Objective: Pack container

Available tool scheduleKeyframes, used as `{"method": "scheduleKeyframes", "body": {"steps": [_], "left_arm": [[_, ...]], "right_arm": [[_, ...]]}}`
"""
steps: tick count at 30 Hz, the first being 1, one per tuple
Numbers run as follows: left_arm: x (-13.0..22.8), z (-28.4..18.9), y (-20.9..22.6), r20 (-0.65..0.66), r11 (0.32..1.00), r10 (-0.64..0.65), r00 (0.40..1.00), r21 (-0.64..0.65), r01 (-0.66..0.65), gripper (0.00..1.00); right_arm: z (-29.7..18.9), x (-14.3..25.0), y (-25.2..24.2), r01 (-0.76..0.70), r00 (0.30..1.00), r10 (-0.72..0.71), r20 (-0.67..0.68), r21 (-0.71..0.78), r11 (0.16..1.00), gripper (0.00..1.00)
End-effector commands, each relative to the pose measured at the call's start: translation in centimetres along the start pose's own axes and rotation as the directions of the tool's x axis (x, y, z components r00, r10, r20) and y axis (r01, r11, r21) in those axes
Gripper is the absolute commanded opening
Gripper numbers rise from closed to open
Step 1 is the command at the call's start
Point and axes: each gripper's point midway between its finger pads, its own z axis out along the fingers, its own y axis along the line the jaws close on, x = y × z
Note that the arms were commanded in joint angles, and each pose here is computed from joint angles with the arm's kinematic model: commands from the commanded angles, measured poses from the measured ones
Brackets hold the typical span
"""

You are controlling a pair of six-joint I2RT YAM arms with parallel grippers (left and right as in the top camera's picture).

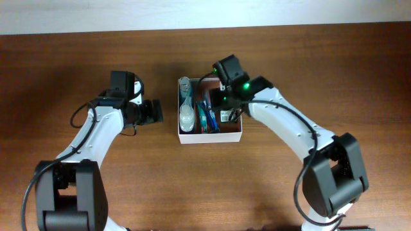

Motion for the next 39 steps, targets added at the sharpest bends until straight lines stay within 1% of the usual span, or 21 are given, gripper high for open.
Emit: {"method": "scheduleKeyframes", "body": {"steps": [1,4,8,10,17,19,20,25,30,35,39], "left_arm": [[-0.3,-0.2,0.1,0.009,1.000,-0.003,1.000,-0.003,0.003,0.99],[-0.3,-0.2,0.1,0.009,1.000,-0.003,1.000,-0.003,0.003,1.00],[-0.3,-0.2,0.1,0.009,1.000,-0.003,1.000,-0.003,0.003,0.99],[-0.3,-0.2,0.1,0.009,1.000,-0.003,1.000,-0.003,0.003,0.99],[-0.3,-0.2,0.1,0.009,1.000,-0.003,1.000,-0.003,0.003,0.99],[-0.3,-0.2,0.1,0.010,1.000,-0.003,1.000,-0.003,0.003,0.99],[-0.3,-0.2,0.1,0.010,1.000,-0.003,1.000,-0.003,0.003,1.00],[-0.3,-0.2,0.1,0.009,1.000,-0.003,1.000,-0.003,0.003,0.99],[-0.3,-0.2,0.1,0.009,1.000,-0.003,1.000,-0.003,0.003,0.99],[-0.3,-0.2,0.1,0.010,1.000,-0.003,1.000,-0.003,0.003,0.99],[-0.3,-0.2,0.1,0.009,1.000,-0.003,1.000,-0.003,0.003,0.99]], "right_arm": [[-8.8,-5.4,-1.2,-0.026,0.982,0.030,0.189,-0.021,0.999,0.61],[-13.7,-6.3,-2.8,-0.060,0.966,0.063,0.251,-0.022,0.998,0.64],[-19.8,-5.6,-4.4,-0.072,0.941,0.075,0.329,-0.022,0.997,0.68],[-23.6,-4.2,-5.0,-0.073,0.927,0.077,0.367,-0.025,0.997,0.70],[-31.6,1.1,-5.6,-0.066,0.895,0.079,0.438,-0.045,0.997,0.80],[-33.7,3.0,-5.8,-0.062,0.884,0.080,0.461,-0.053,0.997,0.91],[-34.6,3.9,-5.9,-0.060,0.878,0.080,0.472,-0.059,0.996,0.99],[-38.1,7.4,-6.3,-0.051,0.846,0.083,0.527,-0.076,0.996,0.99],[-39.7,10.0,-6.8,-0.047,0.834,0.084,0.546,-0.081,0.996,0.99],[-39.9,10.3,-7.7,-0.075,0.826,0.084,0.557,-0.040,0.996,0.99],[-39.7,10.7,-7.8,-0.077,0.835,0.083,0.544,-0.035,0.996,0.98]]}}
